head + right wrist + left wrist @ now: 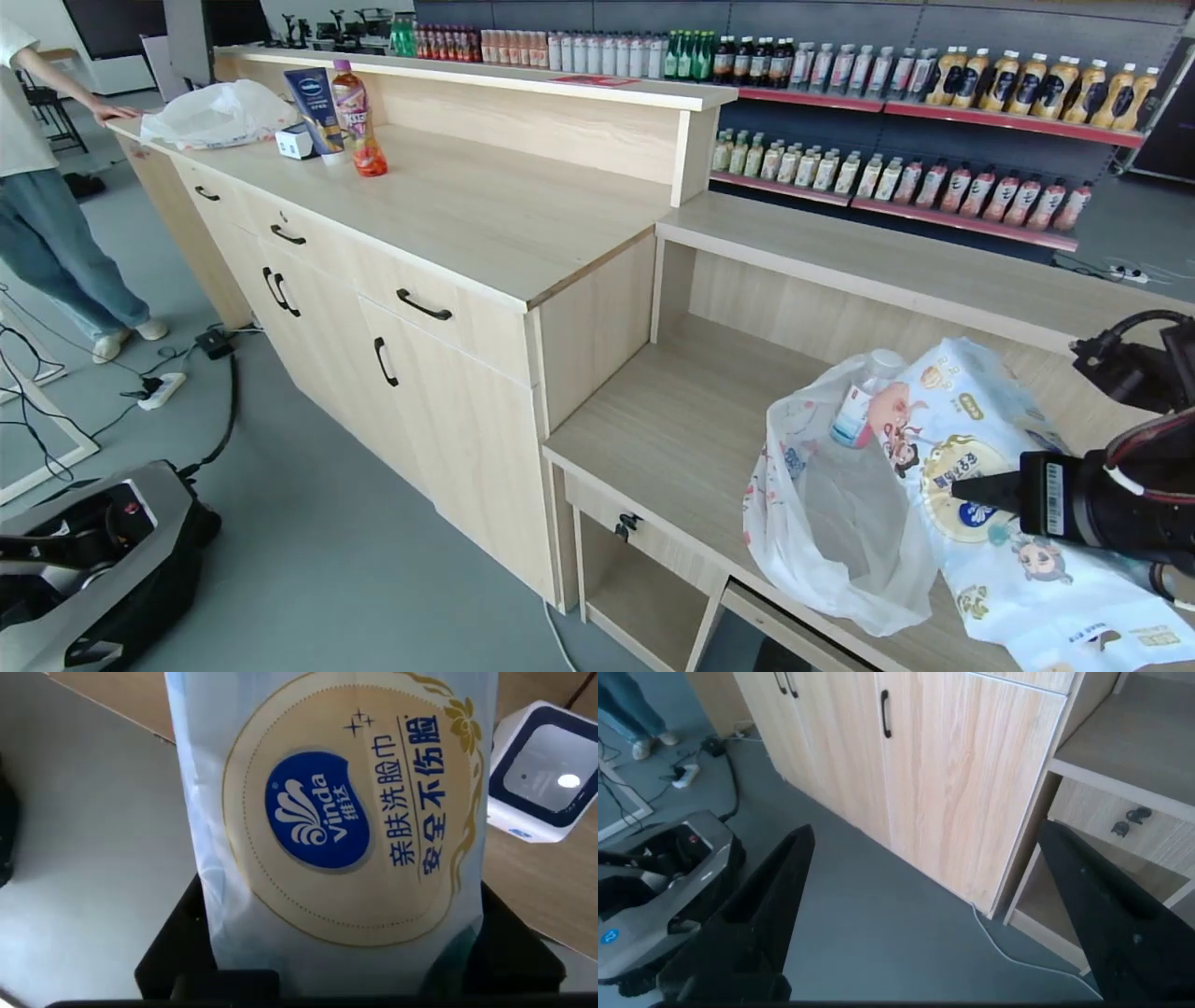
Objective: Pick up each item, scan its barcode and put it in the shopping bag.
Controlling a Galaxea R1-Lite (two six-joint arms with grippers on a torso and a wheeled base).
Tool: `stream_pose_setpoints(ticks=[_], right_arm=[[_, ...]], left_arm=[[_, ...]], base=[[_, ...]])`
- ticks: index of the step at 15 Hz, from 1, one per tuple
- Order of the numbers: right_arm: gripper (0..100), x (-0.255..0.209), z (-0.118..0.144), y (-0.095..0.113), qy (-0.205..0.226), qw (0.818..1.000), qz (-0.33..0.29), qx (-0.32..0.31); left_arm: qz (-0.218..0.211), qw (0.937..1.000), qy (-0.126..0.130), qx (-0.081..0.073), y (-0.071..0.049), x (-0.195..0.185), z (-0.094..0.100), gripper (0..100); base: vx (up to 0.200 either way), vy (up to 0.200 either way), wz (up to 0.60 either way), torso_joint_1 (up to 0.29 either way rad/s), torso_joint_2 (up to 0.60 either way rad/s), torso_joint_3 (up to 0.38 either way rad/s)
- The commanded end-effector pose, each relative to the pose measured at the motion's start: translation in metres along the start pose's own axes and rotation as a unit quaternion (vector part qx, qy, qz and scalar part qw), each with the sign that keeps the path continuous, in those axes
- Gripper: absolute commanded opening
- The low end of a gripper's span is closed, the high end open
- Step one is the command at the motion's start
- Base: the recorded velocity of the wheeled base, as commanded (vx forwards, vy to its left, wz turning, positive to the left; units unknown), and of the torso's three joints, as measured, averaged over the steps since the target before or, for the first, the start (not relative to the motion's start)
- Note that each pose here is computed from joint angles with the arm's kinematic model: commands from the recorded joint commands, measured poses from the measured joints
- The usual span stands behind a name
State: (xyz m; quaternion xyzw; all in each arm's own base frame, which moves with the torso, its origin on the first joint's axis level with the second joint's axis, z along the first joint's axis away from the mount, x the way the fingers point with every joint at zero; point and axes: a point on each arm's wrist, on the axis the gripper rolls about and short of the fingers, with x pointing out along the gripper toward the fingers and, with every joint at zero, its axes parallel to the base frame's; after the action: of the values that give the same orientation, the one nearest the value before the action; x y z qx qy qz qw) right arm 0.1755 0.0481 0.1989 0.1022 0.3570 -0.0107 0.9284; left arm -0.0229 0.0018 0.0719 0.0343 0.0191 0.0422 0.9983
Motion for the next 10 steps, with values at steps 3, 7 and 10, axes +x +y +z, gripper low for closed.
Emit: stream_pose_setpoints(ticks=[3,7,10], right_arm=[[0,0.037,0.022,-0.057,0.03,0.997,0.061,0.042],[0,0.027,0.007,-0.107,0.028,0.996,0.073,0.047],[0,0.02,0.0,-0.117,0.023,0.996,0.064,0.065]], left_arm=[[0.001,1.0,0.0,0.0,0.0,0.0,0.0,100],[0.001,1.0,0.0,0.0,0.0,0.0,0.0,100],[0.001,1.0,0.0,0.0,0.0,0.0,0.0,100]], base=[[0.0,0.0,0.0,0.0,0.0,0.0],[0.0,0.0,0.0,0.0,0.0,0.0],[0.0,0.0,0.0,0.0,0.0,0.0]])
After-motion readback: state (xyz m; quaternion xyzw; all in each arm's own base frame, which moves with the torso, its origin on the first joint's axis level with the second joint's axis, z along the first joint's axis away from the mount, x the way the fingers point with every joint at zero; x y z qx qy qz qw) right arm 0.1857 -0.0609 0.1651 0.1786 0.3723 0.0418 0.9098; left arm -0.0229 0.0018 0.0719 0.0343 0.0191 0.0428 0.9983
